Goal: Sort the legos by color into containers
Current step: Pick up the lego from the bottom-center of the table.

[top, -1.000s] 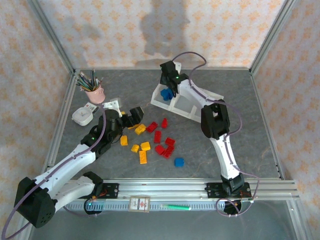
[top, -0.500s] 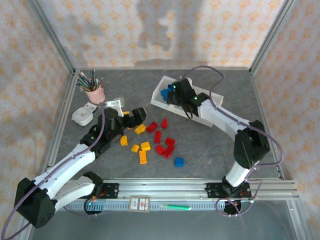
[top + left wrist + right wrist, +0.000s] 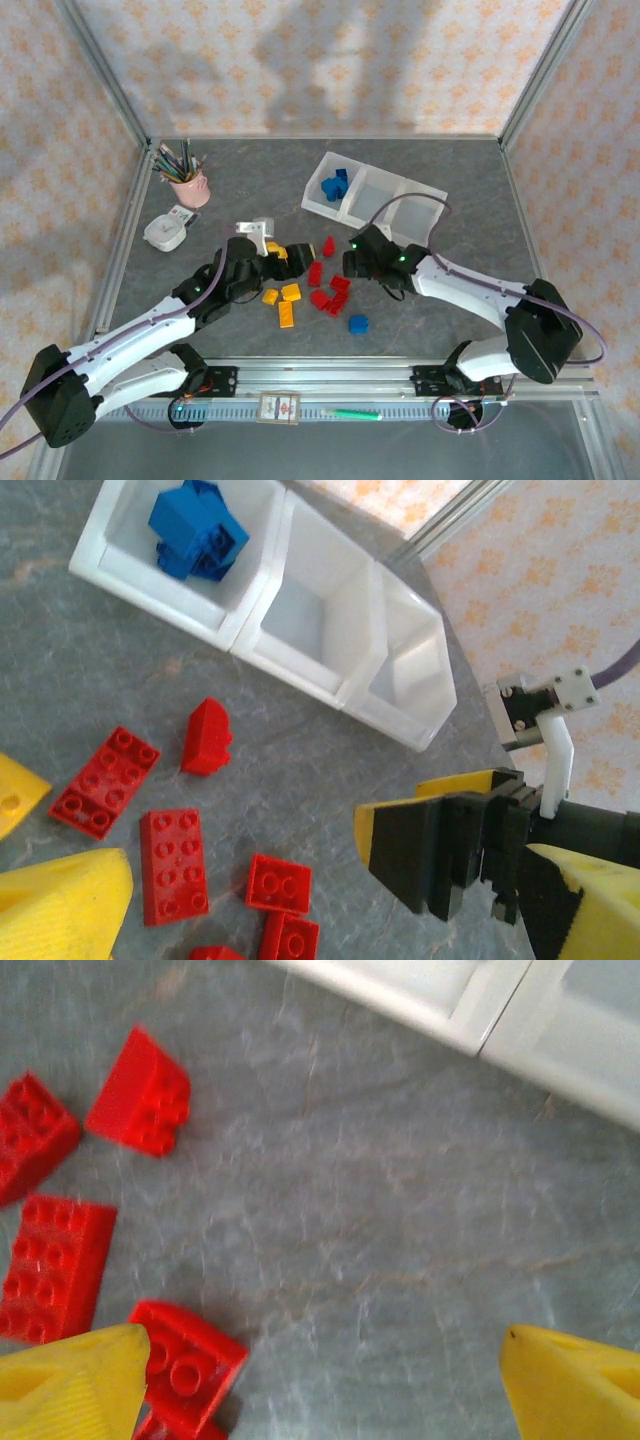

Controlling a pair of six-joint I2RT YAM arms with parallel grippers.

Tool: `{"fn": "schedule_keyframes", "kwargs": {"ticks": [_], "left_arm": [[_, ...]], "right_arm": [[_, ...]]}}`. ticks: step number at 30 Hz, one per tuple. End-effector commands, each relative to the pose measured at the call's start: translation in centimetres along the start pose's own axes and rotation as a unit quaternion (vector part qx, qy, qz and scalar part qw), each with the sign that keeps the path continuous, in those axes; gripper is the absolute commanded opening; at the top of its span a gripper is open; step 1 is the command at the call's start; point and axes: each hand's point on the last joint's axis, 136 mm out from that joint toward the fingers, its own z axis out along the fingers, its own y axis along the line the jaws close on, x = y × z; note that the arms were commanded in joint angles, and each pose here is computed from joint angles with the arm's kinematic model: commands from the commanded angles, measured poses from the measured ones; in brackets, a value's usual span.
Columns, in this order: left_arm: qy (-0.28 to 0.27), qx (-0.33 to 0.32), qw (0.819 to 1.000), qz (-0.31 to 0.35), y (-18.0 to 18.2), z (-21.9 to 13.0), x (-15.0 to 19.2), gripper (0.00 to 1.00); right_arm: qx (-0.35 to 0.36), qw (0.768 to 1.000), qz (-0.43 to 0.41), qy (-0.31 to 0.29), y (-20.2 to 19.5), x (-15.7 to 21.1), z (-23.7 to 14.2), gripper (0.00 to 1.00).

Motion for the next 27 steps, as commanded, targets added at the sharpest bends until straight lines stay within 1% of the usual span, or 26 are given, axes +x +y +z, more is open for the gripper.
{"fn": "schedule_keyframes", "kwargs": {"ticks": [1, 8, 11, 16, 27], "left_arm": [[-0.018, 0.012, 1.0, -0.019, -0.6, -0.4, 0.0, 0.99], [-0.009, -0.001, 1.0, -0.023, 0.2, -0.4, 1.0, 0.99], [-0.008, -0.008, 1.0, -0.02, 0.5, -0.5, 1.2, 0.99], [-0.007, -0.018, 1.0, -0.016, 0.9, -0.5, 1.3, 0.99], [-0.005, -0.015, 1.0, -0.011, 0.7, -0.4, 1.2, 0.99]], "right_arm": [[0.038, 0.999, -0.005, 0.02, -1.1, 2.8, -0.5, 0.91], [0.002, 0.998, 0.01, 0.056, 0.8, 7.3, -0.9, 0.92], [0.003, 0.998, 0.017, 0.068, 1.0, 9.1, -0.7, 0.9], [-0.014, 0.996, 0.017, 0.089, 1.7, 11.6, -0.3, 0.83], [-0.007, 0.993, -0.002, 0.114, 2.2, 13.2, 1.0, 0.62]]}}
